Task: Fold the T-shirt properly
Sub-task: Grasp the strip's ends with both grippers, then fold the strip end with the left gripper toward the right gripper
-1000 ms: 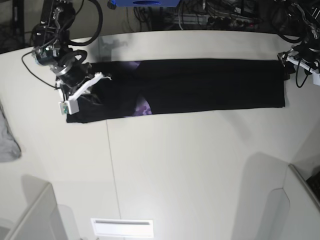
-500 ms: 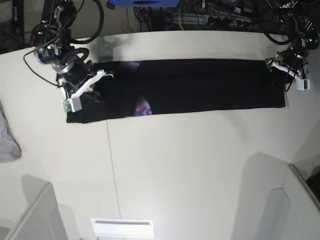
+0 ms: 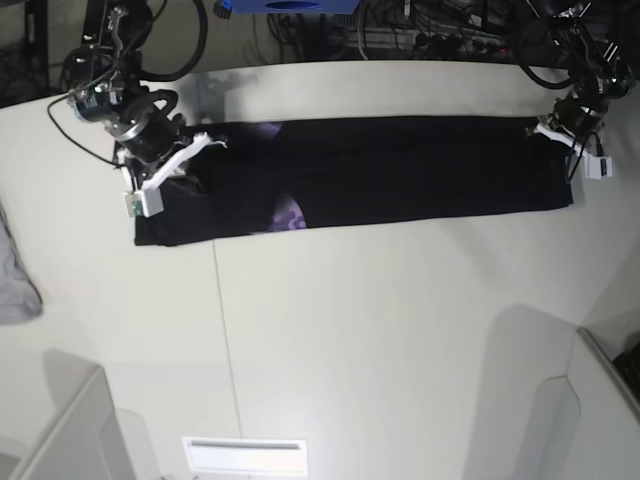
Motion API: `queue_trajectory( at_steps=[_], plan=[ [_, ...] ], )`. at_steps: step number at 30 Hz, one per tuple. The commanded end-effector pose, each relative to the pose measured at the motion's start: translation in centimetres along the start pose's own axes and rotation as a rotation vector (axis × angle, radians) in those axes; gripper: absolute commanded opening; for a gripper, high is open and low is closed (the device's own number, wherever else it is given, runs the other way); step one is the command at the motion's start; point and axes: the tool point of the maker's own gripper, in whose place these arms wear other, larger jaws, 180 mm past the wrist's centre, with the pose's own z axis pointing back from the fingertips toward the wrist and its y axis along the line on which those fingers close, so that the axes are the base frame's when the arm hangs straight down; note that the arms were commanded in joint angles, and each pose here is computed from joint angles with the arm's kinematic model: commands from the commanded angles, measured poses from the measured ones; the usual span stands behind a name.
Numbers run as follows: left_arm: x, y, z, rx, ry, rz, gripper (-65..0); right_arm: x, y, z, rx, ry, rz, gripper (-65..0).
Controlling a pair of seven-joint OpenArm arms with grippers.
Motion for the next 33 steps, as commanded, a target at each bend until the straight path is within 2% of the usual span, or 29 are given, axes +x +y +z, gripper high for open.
queue_trajectory(
  at_steps=[1,4,11,18,22,29,33],
  plan=[
    [0.7,1.6,1.0,0.055,0.004,-0.026,-65.0,1.1,0.2,0.3,0.009,-0.04,0.01,-65.0],
    [2.6,1.7,2.3,0.079,-0.045,-0.066,-65.0,1.0,0.2,0.3,0.009,-0.039,0.01,-65.0],
    [4.0,-0.2,4.7,0.084,-0.077,-0.192,-65.0,0.9,0.4,0.2,0.015,-0.037,0.011,-65.0],
    [3.2,-4.8,4.8,-0.004,-0.055,-0.293,-65.0,0.9,0.4,0.2,0.015,-0.037,0.011,-65.0],
    [2.8,-6.2,4.7,-0.011,-0.051,-0.284,-65.0,1.0,0.2,0.3,0.01,-0.036,0.009,-65.0],
    [1.3,-11.2,3.5,-0.136,-0.017,-0.332,-65.0,0.9,0.1,0.3,0.008,-0.035,0.008,-65.0],
    [0.3,-12.8,2.7,-0.156,0.007,-0.3,-65.0,0.9,0.1,0.3,0.008,-0.035,0.008,-65.0]
  ],
)
